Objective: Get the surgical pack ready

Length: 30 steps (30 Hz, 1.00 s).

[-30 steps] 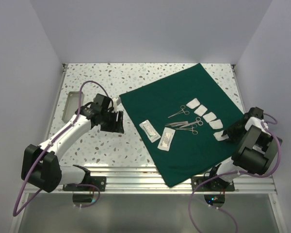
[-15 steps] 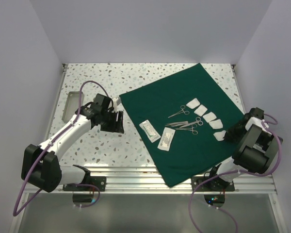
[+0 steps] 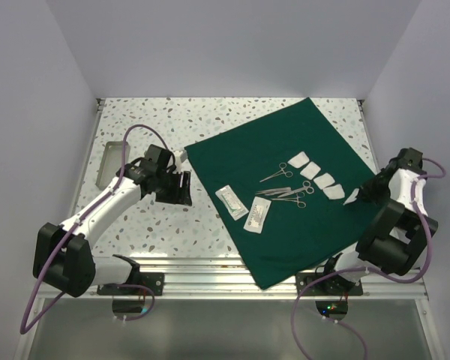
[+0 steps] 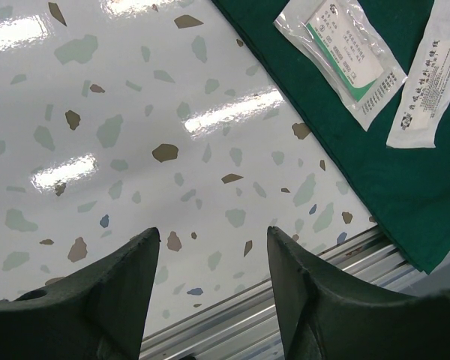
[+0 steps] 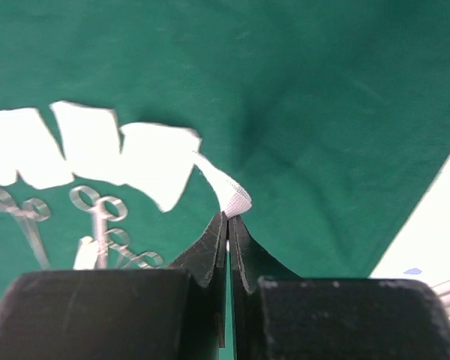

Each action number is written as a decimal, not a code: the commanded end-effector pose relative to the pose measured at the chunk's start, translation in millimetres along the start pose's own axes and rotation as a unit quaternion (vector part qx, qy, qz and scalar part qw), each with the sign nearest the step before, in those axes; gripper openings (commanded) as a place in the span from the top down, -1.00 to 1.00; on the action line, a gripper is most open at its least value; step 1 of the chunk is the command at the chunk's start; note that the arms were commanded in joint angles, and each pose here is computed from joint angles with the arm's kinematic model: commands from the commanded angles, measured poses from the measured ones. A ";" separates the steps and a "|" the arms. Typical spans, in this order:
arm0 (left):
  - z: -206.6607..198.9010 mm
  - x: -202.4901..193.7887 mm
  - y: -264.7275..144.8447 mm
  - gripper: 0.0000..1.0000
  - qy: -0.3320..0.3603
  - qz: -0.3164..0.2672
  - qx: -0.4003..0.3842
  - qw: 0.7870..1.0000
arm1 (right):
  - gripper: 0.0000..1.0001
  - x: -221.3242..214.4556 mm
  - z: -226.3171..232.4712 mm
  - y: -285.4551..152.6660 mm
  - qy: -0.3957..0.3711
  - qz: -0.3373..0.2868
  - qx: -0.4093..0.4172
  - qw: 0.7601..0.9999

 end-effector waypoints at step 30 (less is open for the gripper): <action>-3.6 8.2 -0.4 -0.25 0.021 -0.019 -0.006 1.000 | 1.00 13.4 63.8 41.0 0.072 0.036 0.168 0.983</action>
Point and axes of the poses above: each gripper's point midway between its finger pads, its own y axis out along the fingers, its own z axis along the line the jaws close on, x = y × z, the point moved 4 cm from there along -y, back along the fingers, and after that the axes turned 12 degrees about -y, right-handed, at the moved point
